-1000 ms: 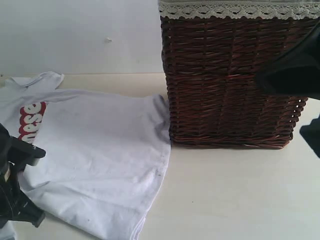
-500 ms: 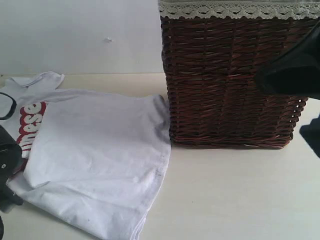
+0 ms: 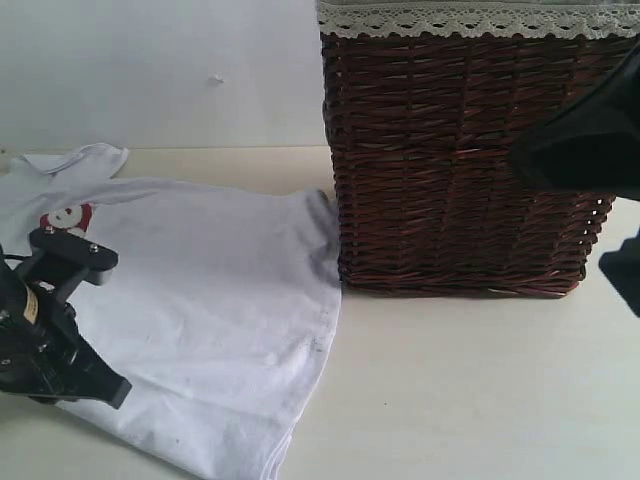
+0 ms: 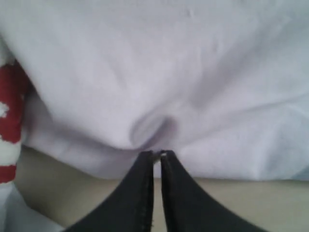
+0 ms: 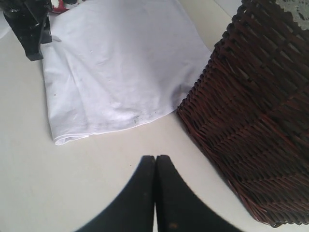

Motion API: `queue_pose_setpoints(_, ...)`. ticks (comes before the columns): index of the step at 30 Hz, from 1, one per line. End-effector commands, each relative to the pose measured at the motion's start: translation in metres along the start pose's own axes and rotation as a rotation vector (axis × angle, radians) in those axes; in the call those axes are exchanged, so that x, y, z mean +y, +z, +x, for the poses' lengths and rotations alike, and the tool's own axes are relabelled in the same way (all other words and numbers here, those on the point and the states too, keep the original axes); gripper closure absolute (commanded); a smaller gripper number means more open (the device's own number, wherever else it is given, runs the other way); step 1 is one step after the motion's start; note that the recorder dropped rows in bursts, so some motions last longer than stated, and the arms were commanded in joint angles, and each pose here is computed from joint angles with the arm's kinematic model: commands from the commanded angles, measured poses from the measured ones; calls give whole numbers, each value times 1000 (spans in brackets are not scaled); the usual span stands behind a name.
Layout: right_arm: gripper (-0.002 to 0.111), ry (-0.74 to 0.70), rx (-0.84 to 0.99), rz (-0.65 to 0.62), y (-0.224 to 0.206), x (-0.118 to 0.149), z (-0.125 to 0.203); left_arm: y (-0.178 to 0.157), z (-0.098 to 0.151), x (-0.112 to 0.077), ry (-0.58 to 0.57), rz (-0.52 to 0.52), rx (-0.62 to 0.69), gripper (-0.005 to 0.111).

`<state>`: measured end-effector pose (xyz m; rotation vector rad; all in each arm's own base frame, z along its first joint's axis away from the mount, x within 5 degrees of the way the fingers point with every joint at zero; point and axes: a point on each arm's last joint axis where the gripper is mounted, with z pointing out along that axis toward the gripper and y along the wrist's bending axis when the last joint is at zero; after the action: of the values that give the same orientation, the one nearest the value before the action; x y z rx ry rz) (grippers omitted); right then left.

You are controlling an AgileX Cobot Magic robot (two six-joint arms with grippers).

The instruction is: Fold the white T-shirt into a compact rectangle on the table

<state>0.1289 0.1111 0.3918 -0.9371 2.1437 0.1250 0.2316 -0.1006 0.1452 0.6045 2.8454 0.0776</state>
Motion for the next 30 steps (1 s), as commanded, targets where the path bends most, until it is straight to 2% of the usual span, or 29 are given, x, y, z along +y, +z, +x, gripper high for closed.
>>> queue_pose_setpoints(1, 108, -5, 0, 3, 2, 0, 0, 13, 0, -3, 22, 4, 33, 76)
queue_pose_setpoints(2, 108, -5, 0, 3, 2, 0, 0, 15, 0, -3, 28, 5, 35, 71)
queue_pose_setpoints(4, 108, -5, 0, 3, 2, 0, 0, 18, -2, -4, 19, 12, 15, 73)
queue_pose_setpoints(7, 108, -5, 0, 3, 2, 0, 0, 25, -9, -6, 30, 25, -44, 106)
queue_pose_setpoints(11, 108, -5, 0, 3, 2, 0, 0, 20, -18, -5, 34, 20, -83, 107)
queue_pose_setpoints(15, 108, -3, 0, -1, 2, 0, 0, -7, -25, 0, 45, -10, -98, 97)
queue_pose_setpoints(17, 108, 4, 1, -11, 2, 1, 0, -20, -26, 2, 38, -16, -123, 87)
queue_pose_setpoints(19, 108, 4, 1, -11, 2, 1, 0, -32, -23, 4, 32, -25, -127, 70)
queue_pose_setpoints(21, 108, 0, 3, -11, 2, 1, 1, -31, -18, 5, 61, -35, -78, 61)
queue_pose_setpoints(23, 108, -2, 7, -11, 2, 1, 1, -19, -15, 3, 118, -28, -84, 53)
queue_pose_setpoints(26, 108, -5, 7, -9, 2, 1, 1, 1, -17, -3, 127, 4, -142, 50)
queue_pose_setpoints(30, 108, -8, 7, -3, 2, 0, 1, 18, -21, -7, 136, 24, -167, 57)
